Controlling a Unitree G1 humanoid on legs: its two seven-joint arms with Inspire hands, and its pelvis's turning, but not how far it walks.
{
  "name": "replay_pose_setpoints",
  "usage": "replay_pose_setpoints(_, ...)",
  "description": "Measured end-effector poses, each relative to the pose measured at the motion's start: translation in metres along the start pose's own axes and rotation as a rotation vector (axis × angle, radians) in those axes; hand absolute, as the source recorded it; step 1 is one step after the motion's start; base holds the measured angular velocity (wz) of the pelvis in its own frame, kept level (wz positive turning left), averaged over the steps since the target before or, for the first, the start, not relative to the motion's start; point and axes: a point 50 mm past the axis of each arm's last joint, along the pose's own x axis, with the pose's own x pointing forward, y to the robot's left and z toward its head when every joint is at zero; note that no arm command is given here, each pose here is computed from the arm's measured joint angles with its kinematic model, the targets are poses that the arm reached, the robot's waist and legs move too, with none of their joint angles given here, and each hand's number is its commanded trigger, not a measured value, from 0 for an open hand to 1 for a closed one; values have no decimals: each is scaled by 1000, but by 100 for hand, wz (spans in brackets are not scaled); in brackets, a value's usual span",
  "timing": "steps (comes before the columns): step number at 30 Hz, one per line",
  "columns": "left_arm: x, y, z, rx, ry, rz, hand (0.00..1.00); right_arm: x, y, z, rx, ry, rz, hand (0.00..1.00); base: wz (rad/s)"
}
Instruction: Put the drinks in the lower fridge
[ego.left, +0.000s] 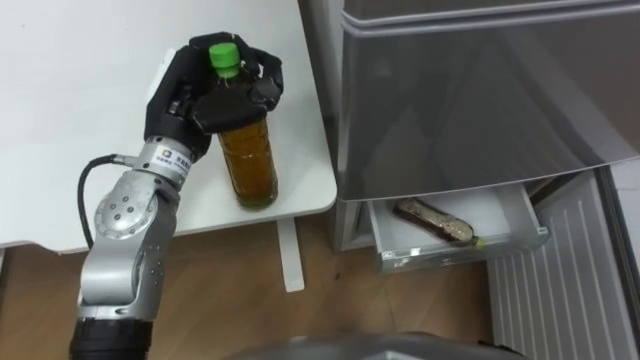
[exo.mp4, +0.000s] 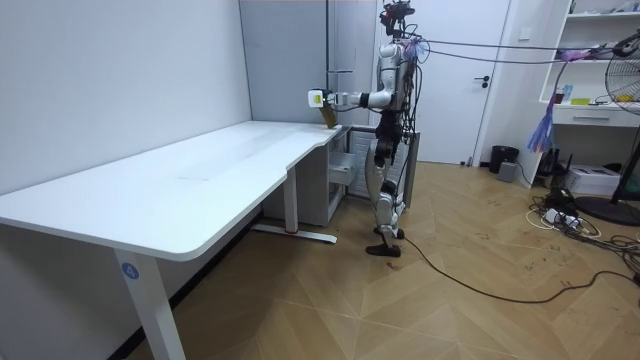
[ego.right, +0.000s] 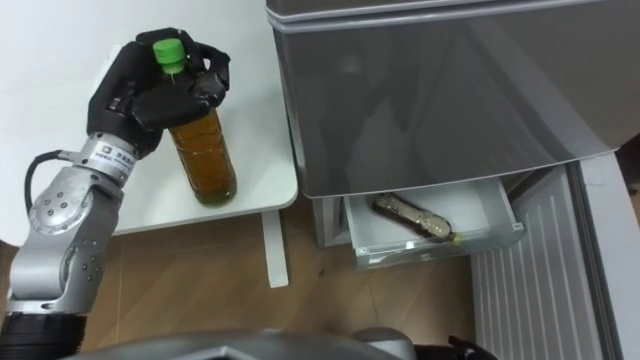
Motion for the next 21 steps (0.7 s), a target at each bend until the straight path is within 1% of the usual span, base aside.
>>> replay_pose_setpoints(6, 1, -4, -2, 0, 9, -13, 100, 0, 0, 3, 4, -10, -2, 0, 0)
replay_pose_setpoints(12, 5, -9, -7, -9, 22, -33, 100, 1, 0, 15, -57, -37, 2, 0, -3)
replay_pose_setpoints(18, 7, -17, -8, -14, 25, -68, 100, 2, 6, 26, -143, -52, 15, 0, -5)
replay_pose_setpoints(21, 9, -19, -5, -11, 11, -79, 100, 1, 9, 37, -237, -90, 24, 0, 0)
